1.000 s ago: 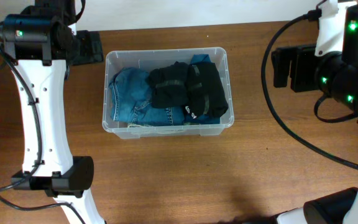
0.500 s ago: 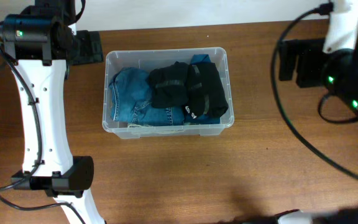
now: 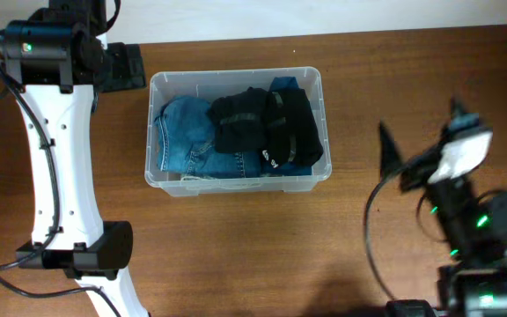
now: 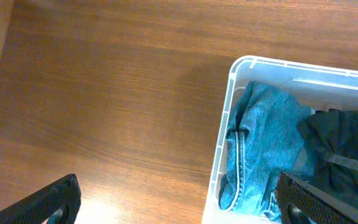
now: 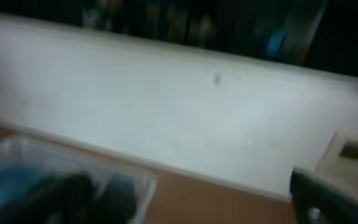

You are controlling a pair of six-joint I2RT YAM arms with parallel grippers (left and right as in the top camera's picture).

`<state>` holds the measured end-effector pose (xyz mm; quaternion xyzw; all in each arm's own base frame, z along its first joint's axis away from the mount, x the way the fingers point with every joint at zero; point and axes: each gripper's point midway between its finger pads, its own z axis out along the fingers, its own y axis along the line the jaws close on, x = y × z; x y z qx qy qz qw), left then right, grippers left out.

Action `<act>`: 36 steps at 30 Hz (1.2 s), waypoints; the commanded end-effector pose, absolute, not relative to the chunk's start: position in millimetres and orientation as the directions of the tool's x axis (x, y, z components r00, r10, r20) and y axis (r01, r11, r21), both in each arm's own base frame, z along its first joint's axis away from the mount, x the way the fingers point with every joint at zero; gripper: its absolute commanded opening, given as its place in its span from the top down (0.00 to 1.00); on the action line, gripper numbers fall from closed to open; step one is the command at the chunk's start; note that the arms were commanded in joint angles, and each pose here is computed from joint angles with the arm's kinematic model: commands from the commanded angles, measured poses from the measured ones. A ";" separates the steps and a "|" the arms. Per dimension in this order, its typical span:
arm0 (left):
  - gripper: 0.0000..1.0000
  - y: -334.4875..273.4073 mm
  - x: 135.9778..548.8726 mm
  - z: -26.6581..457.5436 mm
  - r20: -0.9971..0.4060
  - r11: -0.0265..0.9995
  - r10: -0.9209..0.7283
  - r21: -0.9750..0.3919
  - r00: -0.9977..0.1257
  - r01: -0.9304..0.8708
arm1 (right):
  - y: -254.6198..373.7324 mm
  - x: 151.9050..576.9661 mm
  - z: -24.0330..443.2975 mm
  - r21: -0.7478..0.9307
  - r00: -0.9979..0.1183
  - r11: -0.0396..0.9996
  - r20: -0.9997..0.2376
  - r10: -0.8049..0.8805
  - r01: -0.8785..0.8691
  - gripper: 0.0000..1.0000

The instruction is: Pack container

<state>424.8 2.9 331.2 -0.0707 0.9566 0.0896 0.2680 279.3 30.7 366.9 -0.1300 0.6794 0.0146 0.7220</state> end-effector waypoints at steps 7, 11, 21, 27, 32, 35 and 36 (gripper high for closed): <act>0.00 7.5 423.2 337.8 -0.542 0.971 -0.088 0.139 -0.836 -0.192 | 40.7 247.2 267.2 -0.205 0.158 0.953 -0.972 -0.173 -0.223 0.02; 0.00 7.5 423.2 337.8 -0.542 0.971 -0.088 0.139 -0.836 -0.192 | 40.1 245.3 236.6 -0.200 0.139 0.954 -0.975 -0.172 -0.222 0.02; 0.00 7.5 423.2 337.9 -0.542 0.971 -0.088 0.139 -0.836 -0.192 | 9.0 250.4 174.5 -0.175 0.005 0.983 -0.985 -0.175 -0.063 0.02; 0.00 7.5 423.2 337.9 -0.542 0.971 -0.088 0.139 -0.836 -0.192 | 8.0 245.9 158.1 -0.169 -0.057 0.983 -0.983 -0.173 -0.069 0.02; 0.00 7.5 423.2 337.9 -0.542 0.971 -0.088 0.139 -0.836 -0.192 | 7.4 245.9 157.9 -0.169 -0.059 0.983 -0.983 -0.173 -0.066 0.02; 0.00 7.6 423.2 337.8 -0.542 0.971 -0.087 0.140 -0.836 -0.192 | 7.4 245.9 157.9 -0.169 -0.059 0.983 -0.983 -0.173 -0.066 0.01; 0.00 7.5 423.2 337.9 -0.542 0.971 -0.088 0.139 -0.836 -0.192 | 7.4 245.9 157.9 -0.169 -0.059 0.983 -0.983 -0.173 -0.066 0.02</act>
